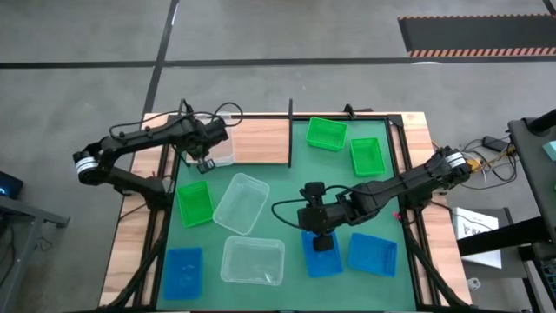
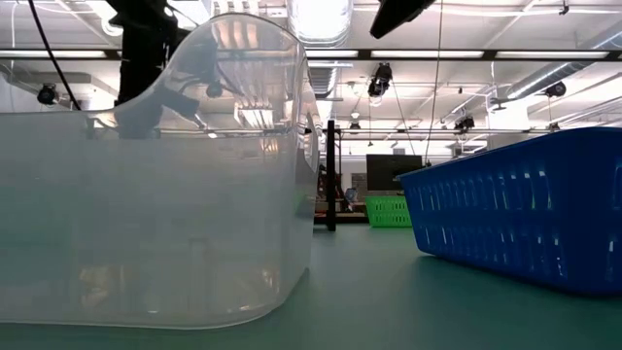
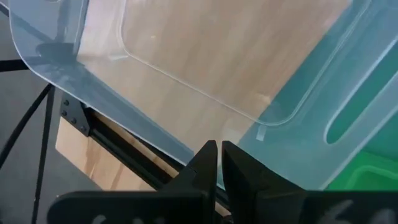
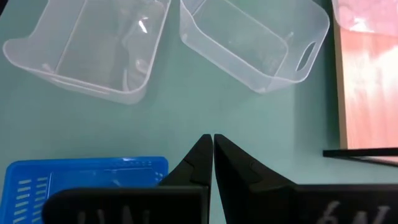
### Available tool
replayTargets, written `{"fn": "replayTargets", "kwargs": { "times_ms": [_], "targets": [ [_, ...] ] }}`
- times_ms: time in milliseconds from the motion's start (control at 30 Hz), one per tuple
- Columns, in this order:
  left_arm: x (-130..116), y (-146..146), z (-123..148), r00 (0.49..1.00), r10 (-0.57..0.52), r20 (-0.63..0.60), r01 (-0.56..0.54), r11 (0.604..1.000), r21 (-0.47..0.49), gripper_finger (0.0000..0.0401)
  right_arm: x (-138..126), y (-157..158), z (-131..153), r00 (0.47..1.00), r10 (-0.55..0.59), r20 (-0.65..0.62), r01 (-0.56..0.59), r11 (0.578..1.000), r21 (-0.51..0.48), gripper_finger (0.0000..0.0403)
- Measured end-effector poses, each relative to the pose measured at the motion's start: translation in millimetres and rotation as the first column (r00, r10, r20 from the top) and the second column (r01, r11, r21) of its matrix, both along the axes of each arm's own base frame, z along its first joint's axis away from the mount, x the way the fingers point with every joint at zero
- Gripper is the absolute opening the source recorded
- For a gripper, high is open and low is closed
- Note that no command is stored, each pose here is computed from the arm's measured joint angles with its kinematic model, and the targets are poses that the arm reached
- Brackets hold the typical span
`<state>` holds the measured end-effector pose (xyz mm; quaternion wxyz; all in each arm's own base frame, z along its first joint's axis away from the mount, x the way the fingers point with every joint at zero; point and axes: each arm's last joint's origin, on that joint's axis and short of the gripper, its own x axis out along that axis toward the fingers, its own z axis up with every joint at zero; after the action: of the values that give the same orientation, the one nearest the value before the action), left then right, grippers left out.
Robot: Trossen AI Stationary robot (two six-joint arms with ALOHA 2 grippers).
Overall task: Stack baskets on shelf by color
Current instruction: Put the top right transparent bin on the shelf
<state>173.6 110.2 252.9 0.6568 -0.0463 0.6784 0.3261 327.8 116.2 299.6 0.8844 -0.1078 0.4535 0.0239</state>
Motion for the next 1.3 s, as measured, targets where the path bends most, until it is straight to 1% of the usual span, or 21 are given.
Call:
{"fn": "replayTargets", "kwargs": {
  "times_ms": [100,200,267,300,400,500,567,667,733,867,933,1067,1133,1300],
  "targets": [
    [-2.0,-0.3,1.7,1.0,0.003,-0.024,-0.003,1.0,0.019,0.0008,-0.4,-0.1,-1.8,1.0,-0.007,-0.005,0.007,1.0,0.003,0.0009],
    [-5.5,1.8,4.7,0.996,0.04,-0.083,-0.031,0.993,0.113,0.0008,-0.6,-0.2,-2.8,1.0,-0.008,-0.008,0.009,1.0,0.003,0.0009],
    [-6.5,4.1,6.4,0.993,0.074,-0.094,-0.056,0.983,0.176,0.0008,-0.6,-0.2,-2.9,1.0,-0.008,-0.008,0.008,1.0,0.003,0.0009],
    [-6.4,4.5,6.9,0.992,0.082,-0.092,-0.063,0.98,0.189,0.0008,-0.6,-0.2,-2.9,1.0,-0.008,-0.008,0.008,1.0,0.002,0.0009],
    [-3.1,4.7,8.7,0.995,0.098,-0.036,-0.09,0.979,0.181,0.0008,-0.6,-0.2,-2.9,1.0,-0.005,-0.008,0.005,1.0,0.0,0.0009],
    [4.6,4.4,8.0,0.992,0.094,0.09,-0.104,0.988,0.114,0.0008,-0.5,-0.2,-2.8,1.0,0.009,-0.009,-0.009,1.0,-0.01,0.0009],
    [10.4,5.2,5.3,0.984,0.063,0.165,-0.076,0.994,0.077,0.0008,-0.2,-0.1,-2.6,1.0,0.014,-0.005,-0.015,1.0,-0.013,0.0009],
    [16.4,9.3,1.6,0.978,0.048,0.203,-0.071,0.992,0.106,0.0008,0.0,0.0,-2.5,1.0,0.007,-0.002,-0.007,1.0,-0.007,0.0009],
    [17.0,13.2,-2.8,0.985,0.05,0.167,-0.074,0.987,0.14,0.0008,-0.1,0.3,-2.5,1.0,0.002,-0.001,-0.002,1.0,-0.002,0.0009],
    [13.3,21.4,-15.2,0.994,0.09,0.065,-0.102,0.974,0.202,0.0008,-0.7,1.7,-2.9,1.0,-0.016,-0.001,0.016,1.0,0.014,0.0009],
    [10.1,25.5,-22.6,0.994,0.109,0.029,-0.113,0.975,0.193,0.0008,-1.4,2.4,-4.2,1.0,-0.013,-0.006,0.013,1.0,0.012,0.0009],
    [6.1,32.1,-29.5,0.991,0.136,0.005,-0.135,0.976,0.171,0.0008,-1.9,4.2,-5.1,1.0,-0.007,-0.008,0.007,1.0,0.011,0.0009],
    [4.9,34.4,-29.4,0.99,0.144,0.0,-0.142,0.974,0.175,0.0008,-2.0,4.5,-5.1,1.0,-0.007,-0.008,0.007,1.0,0.011,0.0009],
    [-0.6,34.5,-23.2,0.994,0.088,-0.069,-0.073,0.977,0.2,0.0008,-1.8,4.3,-5.0,1.0,-0.009,-0.007,0.01,1.0,0.013,0.0009]
  ]
}}
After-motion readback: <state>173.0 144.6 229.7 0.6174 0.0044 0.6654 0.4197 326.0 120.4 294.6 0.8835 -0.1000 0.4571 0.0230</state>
